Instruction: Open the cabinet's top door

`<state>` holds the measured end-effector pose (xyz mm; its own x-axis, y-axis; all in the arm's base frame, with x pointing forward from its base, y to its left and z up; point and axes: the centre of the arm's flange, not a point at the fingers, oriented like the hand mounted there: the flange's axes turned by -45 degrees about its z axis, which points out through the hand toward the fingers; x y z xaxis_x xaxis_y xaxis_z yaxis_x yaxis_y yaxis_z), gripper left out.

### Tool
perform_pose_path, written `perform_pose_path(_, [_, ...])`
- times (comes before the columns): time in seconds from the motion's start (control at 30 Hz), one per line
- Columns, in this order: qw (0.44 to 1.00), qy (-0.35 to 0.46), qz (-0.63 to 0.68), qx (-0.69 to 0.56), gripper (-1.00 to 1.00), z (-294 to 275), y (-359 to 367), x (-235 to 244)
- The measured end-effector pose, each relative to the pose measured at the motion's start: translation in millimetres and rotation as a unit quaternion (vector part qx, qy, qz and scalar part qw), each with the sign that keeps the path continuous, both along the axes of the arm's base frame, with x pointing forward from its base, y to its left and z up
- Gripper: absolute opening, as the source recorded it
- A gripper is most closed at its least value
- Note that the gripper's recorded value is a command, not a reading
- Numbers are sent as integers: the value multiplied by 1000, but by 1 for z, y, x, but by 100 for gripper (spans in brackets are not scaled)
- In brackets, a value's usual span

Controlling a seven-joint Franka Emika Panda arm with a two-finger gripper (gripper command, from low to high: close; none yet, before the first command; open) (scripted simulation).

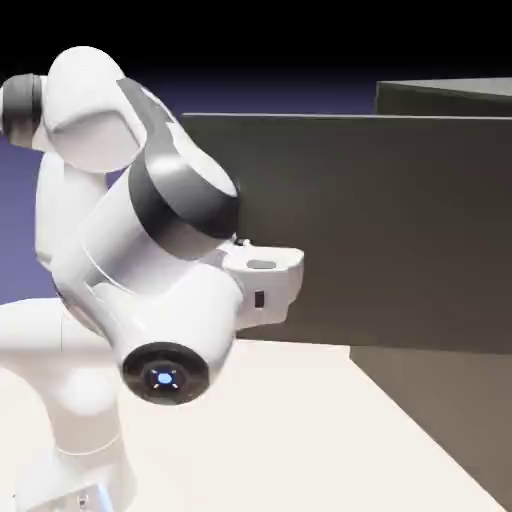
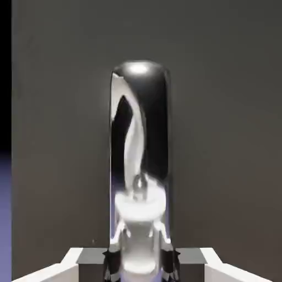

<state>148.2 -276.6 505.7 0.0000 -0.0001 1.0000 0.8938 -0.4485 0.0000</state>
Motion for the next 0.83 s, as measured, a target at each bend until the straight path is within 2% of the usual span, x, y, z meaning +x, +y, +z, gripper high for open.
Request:
perform_pose_path(0.37, [995, 0, 99, 0, -100, 0, -99, -7])
perform_pose_path(0.83, [980, 0, 201, 0, -100, 0, -201, 7])
